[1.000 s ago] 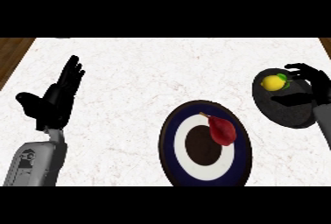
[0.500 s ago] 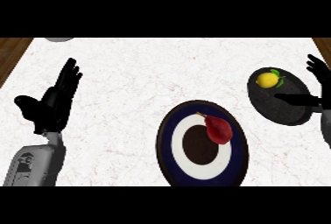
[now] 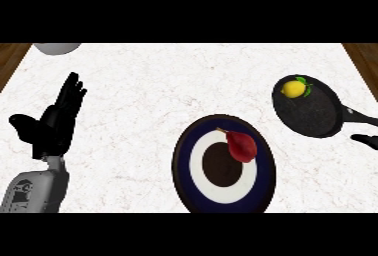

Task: Pick the lemon from the plate and place it in the pan

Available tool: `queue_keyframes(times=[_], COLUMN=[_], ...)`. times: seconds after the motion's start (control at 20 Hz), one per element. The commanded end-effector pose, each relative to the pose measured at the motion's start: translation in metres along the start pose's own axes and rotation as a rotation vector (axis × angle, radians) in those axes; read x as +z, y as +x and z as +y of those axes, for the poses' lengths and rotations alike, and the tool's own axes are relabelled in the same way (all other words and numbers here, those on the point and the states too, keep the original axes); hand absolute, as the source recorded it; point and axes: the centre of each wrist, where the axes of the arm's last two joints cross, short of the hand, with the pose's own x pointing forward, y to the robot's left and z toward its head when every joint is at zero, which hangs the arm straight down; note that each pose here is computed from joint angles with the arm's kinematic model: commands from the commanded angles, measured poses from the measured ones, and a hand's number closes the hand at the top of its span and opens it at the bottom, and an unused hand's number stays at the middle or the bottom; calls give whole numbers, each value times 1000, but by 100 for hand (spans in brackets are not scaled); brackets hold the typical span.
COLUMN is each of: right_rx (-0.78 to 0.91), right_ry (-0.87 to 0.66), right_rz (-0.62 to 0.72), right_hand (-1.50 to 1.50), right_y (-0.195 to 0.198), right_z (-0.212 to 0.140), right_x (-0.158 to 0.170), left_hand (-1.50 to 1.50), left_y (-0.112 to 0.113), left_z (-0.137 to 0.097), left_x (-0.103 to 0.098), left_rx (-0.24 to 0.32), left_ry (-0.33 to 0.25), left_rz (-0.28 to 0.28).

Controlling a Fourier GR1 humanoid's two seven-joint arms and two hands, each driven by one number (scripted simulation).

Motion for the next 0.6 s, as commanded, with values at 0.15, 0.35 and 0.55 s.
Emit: queue_keyframes(times=[0.15,0.35,0.55], right_rx=[-38,-45,-11], right_ry=[41,55,103], right_rz=[-54,-48,-9], right_hand=[-150,-150,-150], right_y=[12,12,22], right_z=[-67,-84,-90], right_x=[43,77,105], left_hand=[0,0,0], left_y=[15,-4,-17], left_z=[26,7,13], left_x=[2,16,16], left_rx=[-13,-18,-10], left_ry=[16,35,30], left_rz=[18,16,13])
